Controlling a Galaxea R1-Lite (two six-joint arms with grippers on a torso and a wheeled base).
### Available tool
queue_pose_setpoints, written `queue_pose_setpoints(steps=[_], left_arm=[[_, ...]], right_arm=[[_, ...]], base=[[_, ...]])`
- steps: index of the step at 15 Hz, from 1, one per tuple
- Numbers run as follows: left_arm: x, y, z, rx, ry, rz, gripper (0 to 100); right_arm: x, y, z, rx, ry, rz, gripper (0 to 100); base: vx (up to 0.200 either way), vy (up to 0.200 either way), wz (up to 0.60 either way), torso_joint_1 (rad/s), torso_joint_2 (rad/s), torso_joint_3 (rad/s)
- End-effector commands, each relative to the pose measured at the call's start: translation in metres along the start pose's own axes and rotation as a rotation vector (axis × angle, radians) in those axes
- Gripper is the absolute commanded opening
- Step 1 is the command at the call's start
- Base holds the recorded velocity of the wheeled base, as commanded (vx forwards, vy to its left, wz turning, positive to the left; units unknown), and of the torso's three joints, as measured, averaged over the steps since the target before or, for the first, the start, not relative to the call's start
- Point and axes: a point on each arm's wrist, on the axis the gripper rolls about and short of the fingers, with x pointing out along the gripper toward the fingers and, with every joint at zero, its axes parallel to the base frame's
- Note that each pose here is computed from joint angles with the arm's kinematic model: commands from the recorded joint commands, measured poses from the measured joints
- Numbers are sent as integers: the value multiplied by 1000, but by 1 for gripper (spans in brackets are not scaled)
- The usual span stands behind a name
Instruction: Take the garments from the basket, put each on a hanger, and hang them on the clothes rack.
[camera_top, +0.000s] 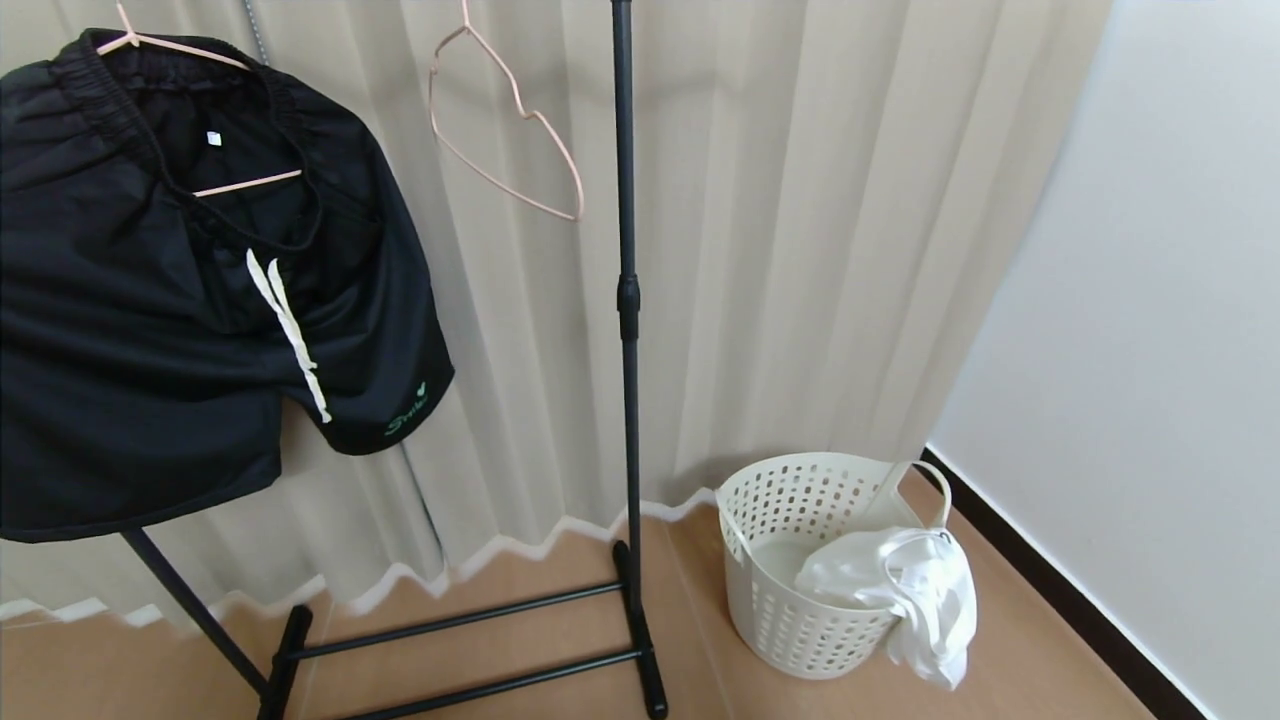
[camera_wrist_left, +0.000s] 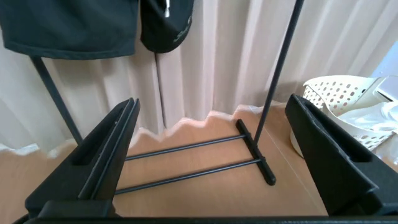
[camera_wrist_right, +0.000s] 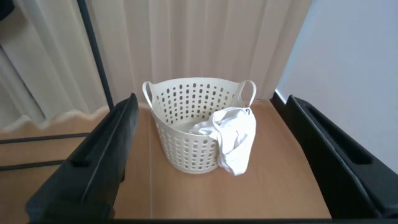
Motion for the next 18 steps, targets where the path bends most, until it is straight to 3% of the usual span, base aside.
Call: queue_pose_setpoints(steps=[1, 4, 7, 9, 13, 18], left_arm=[[0, 0, 0, 0, 2, 0, 100], [0, 0, 0, 0, 2, 0, 100], [0, 0, 0, 0, 2, 0, 100], [0, 0, 0, 2, 2, 0, 100], [0, 0, 0, 0, 0, 0, 100], [0, 0, 0, 12, 2, 0, 100]], right_arm=[[0, 0, 0, -1, 2, 0, 100], [0, 0, 0, -1, 2, 0, 100], [0, 0, 0, -1, 2, 0, 100], [0, 0, 0, -1, 2, 0, 100], [0, 0, 0, -1, 2, -1, 100], [0, 0, 0, -1, 2, -1, 100]], base=[[0, -200, 0, -7, -2, -2], [0, -200, 0, 6, 2, 1], [0, 0, -600, -2, 84, 77], [0, 0, 0, -2, 139, 129], [200, 0, 0, -5, 32, 32], [0, 0, 0, 0, 0, 0]])
